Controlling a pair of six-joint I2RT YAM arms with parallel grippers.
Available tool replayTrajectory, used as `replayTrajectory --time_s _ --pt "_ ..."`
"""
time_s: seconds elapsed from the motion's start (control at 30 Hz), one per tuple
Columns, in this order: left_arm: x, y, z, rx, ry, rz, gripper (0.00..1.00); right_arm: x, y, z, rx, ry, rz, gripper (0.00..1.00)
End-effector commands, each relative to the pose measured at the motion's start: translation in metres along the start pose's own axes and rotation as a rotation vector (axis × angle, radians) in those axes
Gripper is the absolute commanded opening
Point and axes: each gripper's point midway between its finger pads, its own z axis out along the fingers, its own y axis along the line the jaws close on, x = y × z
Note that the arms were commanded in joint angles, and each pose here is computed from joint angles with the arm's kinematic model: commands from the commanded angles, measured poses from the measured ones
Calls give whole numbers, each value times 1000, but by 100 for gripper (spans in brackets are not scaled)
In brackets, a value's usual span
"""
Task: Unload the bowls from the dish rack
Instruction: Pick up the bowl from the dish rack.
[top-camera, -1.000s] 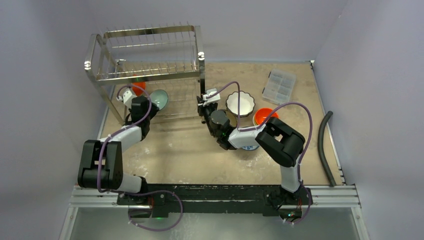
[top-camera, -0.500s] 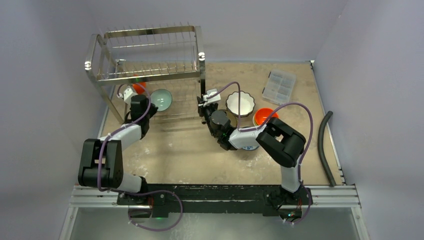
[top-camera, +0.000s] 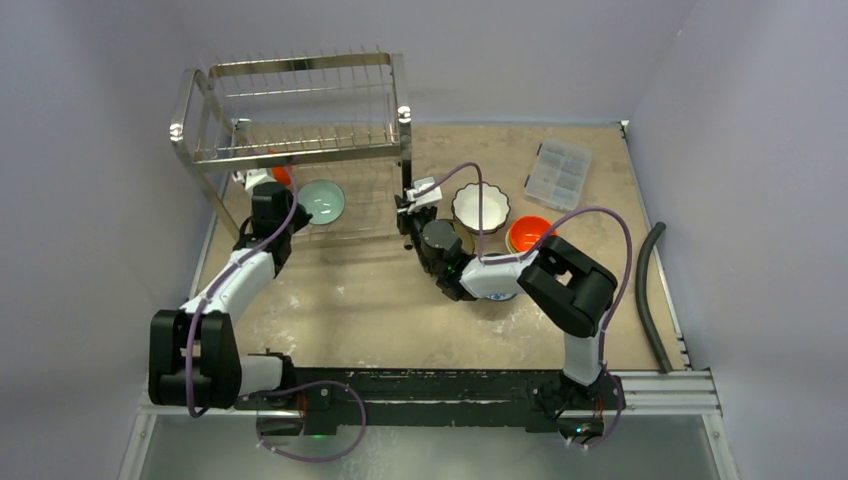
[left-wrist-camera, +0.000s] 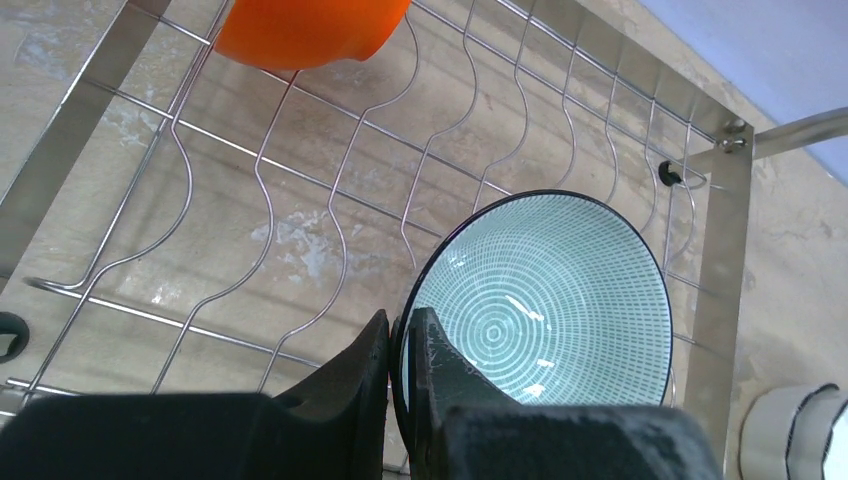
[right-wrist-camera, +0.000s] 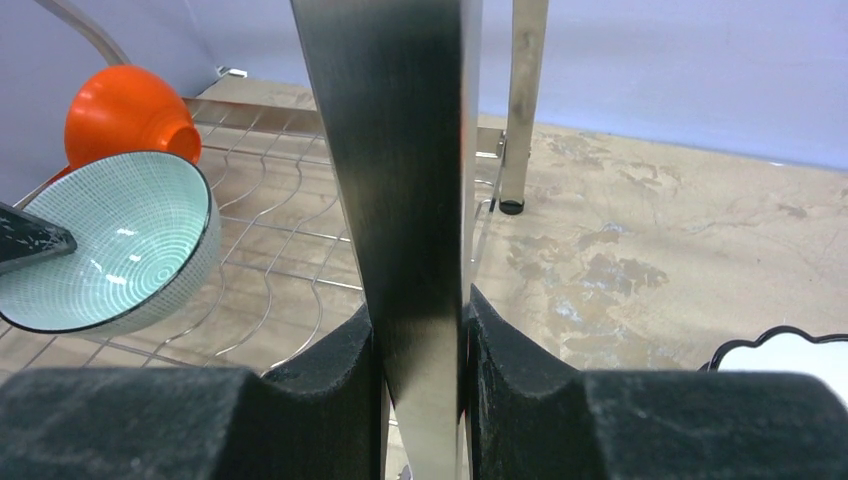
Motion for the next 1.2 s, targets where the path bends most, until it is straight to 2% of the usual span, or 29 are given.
replayTrajectory --time_s 0.0,0.23,0.43,0.8,0.93,1.17 --pt "-39 -28 -23 103 -76 35 0 -38 13 -9 -37 -68 141 31" --pt "-31 -29 -44 143 -39 58 0 -59 10 -18 -48 -78 163 57" --pt "-20 -31 -62 188 15 70 0 -72 13 -30 -91 -48 156 70" --pt "-17 -37 -114 280 71 157 0 -77 0 -76 -151 106 109 76" --pt "-10 -48 -131 372 107 194 0 -82 4 -94 -217 169 110 77" --pt "-1 -46 -136 396 139 239 0 -81 16 -116 -333 266 94 79"
